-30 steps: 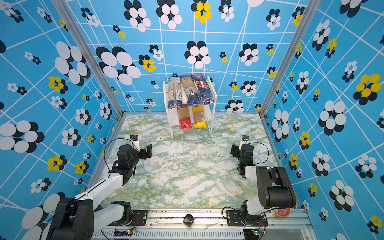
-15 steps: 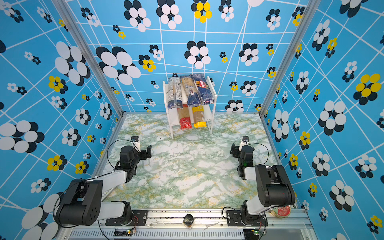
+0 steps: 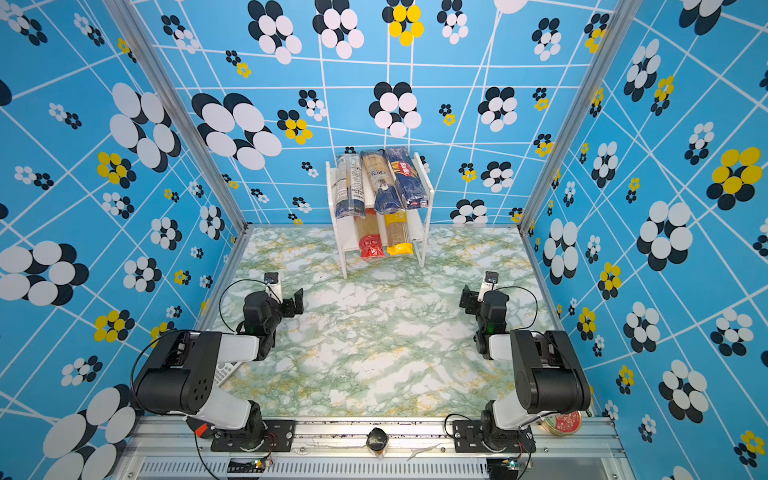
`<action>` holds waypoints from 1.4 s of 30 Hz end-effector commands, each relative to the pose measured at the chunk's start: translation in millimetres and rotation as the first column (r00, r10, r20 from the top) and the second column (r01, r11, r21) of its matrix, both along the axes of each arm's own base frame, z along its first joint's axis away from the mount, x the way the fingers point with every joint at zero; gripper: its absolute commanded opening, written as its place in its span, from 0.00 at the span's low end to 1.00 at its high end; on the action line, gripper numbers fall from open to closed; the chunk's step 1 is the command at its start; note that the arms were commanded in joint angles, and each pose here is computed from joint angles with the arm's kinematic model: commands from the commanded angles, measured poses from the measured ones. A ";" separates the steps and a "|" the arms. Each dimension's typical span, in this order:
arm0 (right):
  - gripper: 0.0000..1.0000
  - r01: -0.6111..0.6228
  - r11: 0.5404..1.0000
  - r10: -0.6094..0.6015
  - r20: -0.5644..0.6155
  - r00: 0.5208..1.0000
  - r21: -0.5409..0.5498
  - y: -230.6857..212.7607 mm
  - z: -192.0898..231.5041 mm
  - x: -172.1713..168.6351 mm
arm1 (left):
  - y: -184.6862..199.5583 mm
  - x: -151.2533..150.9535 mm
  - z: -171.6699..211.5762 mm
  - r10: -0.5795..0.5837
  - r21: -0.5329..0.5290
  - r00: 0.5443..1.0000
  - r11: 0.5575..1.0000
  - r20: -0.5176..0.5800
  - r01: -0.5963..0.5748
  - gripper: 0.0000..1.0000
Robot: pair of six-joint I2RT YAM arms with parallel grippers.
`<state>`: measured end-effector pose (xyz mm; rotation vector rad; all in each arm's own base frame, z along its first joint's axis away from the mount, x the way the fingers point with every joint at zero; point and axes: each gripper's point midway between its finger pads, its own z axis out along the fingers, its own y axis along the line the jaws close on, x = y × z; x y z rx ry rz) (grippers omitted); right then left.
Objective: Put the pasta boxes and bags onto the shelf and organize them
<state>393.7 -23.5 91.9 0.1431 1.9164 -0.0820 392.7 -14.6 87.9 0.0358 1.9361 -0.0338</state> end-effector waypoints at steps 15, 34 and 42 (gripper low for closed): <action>0.99 -0.007 1.000 0.007 0.007 1.000 0.000 0.2 1.1 1.3 | 5.7 5.6 6.9 0.018 0.007 1.000 1.000 0.024 -0.018 0.99; 0.99 -0.044 0.999 0.044 -0.003 0.999 -0.009 7.2 0.6 3.1 | 5.5 5.5 6.8 0.017 0.006 1.000 1.000 0.023 -0.017 0.99; 0.99 -0.045 0.999 0.045 -0.002 0.999 -0.009 7.6 1.1 3.4 | 5.8 5.6 6.8 0.018 0.006 1.000 1.000 0.024 -0.018 0.99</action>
